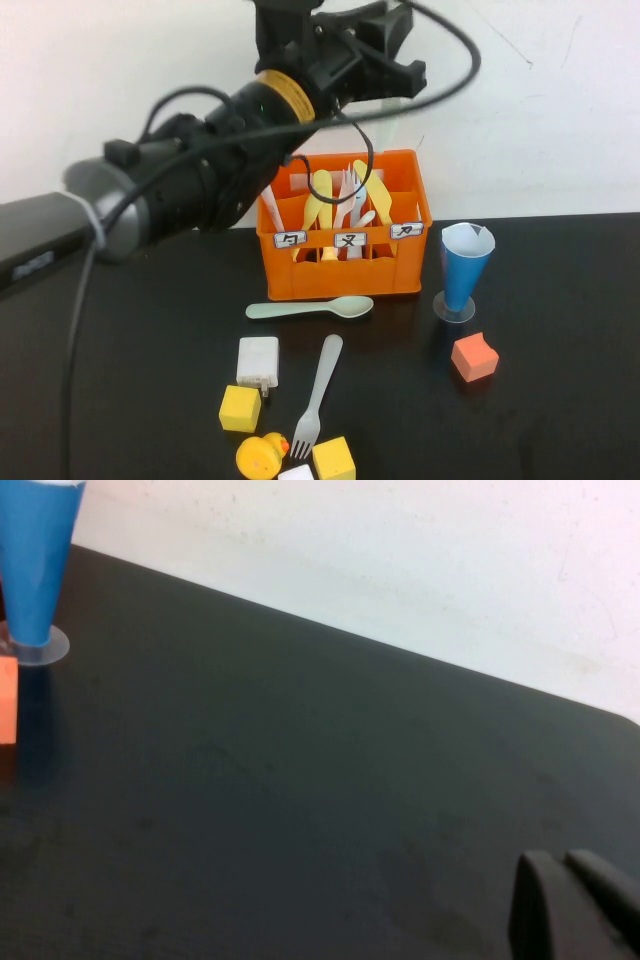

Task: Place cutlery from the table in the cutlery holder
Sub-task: Place the knife on the box

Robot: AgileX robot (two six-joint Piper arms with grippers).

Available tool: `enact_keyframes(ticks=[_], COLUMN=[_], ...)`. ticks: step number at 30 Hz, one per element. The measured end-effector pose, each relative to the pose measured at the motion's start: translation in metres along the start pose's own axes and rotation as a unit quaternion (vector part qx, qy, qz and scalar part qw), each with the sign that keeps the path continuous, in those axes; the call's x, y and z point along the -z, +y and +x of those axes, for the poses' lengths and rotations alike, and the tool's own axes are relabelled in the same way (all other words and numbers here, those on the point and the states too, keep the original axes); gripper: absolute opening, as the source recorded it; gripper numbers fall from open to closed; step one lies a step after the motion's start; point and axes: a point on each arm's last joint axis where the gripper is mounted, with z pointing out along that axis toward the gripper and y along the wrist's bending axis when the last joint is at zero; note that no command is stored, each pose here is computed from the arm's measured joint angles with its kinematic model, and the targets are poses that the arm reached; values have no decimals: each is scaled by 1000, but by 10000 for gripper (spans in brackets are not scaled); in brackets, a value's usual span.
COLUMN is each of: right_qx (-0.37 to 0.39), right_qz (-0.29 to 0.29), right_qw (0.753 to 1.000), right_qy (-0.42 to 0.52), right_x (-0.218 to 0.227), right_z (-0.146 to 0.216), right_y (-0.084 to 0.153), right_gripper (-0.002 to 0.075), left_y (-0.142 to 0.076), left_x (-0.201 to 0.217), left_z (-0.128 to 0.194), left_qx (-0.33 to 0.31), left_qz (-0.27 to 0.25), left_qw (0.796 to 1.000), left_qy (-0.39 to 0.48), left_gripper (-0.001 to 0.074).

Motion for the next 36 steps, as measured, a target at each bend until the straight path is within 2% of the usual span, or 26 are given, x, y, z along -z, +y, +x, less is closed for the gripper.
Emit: enact_keyframes(ticks=[3, 5, 10, 15, 20, 27, 29, 34, 36], right_qx=[0, 0, 0, 0, 0, 0, 0, 0, 0], right_qz=[0, 0, 0, 0, 0, 0, 0, 0, 0], right_qw=[1000, 1000, 1000, 1000, 1000, 1000, 1000, 1000, 1000], right_qy=[0, 0, 0, 0, 0, 0, 0, 0, 0], right_x=[0, 0, 0, 0, 0, 0, 0, 0, 0], right_z=[0, 0, 0, 0, 0, 0, 0, 0, 0], right_y=[0, 0, 0, 0, 0, 0, 0, 0, 0], right_gripper=[-3, -3, -3, -3, -3, -3, -3, -3, -3], left_y=[7, 13, 31, 47, 53, 53, 52, 52, 51], left_x=[-8, -13, -21, -23, -26, -37, -38, -39, -39], left_z=[19, 36, 81, 109, 124, 125, 124, 125, 125], left_qx=[-10, -11, -1, 3, 4, -7, -4, -2, -5], left_qz=[53, 63, 52, 32, 29, 48, 52, 54, 58], left_qw=[998, 997, 999, 999, 999, 998, 998, 998, 998], left_qy=[-40, -41, -12, -11, -21, -25, -22, -15, -9], left_gripper=[148, 148, 148, 148, 148, 152, 179, 331, 363])
